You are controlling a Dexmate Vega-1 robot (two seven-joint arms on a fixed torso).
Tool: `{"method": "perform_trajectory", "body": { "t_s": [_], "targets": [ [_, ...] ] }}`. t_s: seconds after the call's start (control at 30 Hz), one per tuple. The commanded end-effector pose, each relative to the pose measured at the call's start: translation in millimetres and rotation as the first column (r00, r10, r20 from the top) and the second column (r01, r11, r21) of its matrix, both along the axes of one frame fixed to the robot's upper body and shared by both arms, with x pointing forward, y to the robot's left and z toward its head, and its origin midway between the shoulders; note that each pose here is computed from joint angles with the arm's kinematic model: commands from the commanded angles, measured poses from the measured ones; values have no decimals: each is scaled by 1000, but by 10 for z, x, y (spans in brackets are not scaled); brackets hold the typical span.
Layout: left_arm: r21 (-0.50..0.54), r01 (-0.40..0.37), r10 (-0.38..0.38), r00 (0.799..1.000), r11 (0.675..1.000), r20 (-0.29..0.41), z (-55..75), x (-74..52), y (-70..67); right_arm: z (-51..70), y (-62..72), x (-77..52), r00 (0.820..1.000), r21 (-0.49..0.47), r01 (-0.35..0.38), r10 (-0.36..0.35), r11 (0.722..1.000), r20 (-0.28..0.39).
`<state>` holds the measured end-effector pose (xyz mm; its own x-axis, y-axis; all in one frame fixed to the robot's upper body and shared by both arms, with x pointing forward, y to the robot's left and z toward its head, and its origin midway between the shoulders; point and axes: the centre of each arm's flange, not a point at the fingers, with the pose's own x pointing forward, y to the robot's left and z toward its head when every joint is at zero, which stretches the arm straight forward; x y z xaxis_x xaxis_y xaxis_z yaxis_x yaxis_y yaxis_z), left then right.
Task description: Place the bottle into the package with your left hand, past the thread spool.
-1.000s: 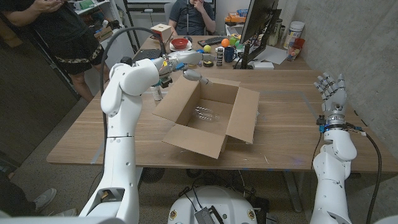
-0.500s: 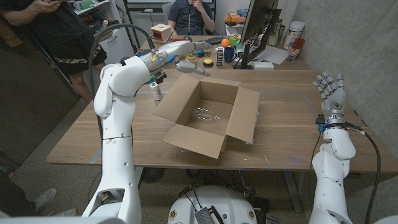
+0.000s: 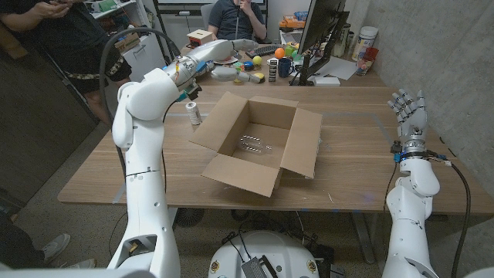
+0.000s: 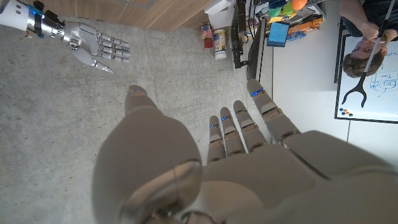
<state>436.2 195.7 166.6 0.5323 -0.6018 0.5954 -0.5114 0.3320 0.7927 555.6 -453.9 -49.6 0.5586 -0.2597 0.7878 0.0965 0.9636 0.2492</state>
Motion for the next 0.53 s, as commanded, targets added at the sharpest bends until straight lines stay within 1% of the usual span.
{"method": "perform_trajectory", "body": {
  "t_s": [0.03, 0.1, 0.17, 0.27, 0.33, 0.4, 0.47, 0.53],
  "targets": [
    [-67, 54, -52, 998, 996, 35, 8, -44, 101, 16, 11, 45, 1000, -4, -6, 6, 1000, 1],
    [-68, 64, -61, 997, 996, 43, 6, -47, 114, 18, 14, 50, 1000, -1, -6, 6, 1000, 1],
    [-80, 56, -51, 997, 995, 61, 8, -61, 127, 22, 18, 52, 1000, -3, -4, 4, 1000, 1],
    [-98, 82, -77, 996, 992, 54, 12, -60, 161, 29, 21, 58, 1000, -4, -6, 6, 1000, 4],
    [-109, 90, -82, 994, 990, 72, 8, -64, 178, 31, 22, 61, 1000, -4, -3, 3, 1000, 2],
    [-134, 121, -110, 990, 984, 87, -10, -46, 202, 28, 22, 66, 1000, -3, -6, 6, 1000, 0],
    [-144, 119, -104, 989, 982, 109, -17, -51, 218, 26, 27, 64, 1000, -1, -3, 3, 1000, 2],
    [-188, 159, -135, 981, 969, 139, -42, -43, 245, 23, 31, 65, 1000, -3, -5, 5, 1000, 0]
  ]
}}
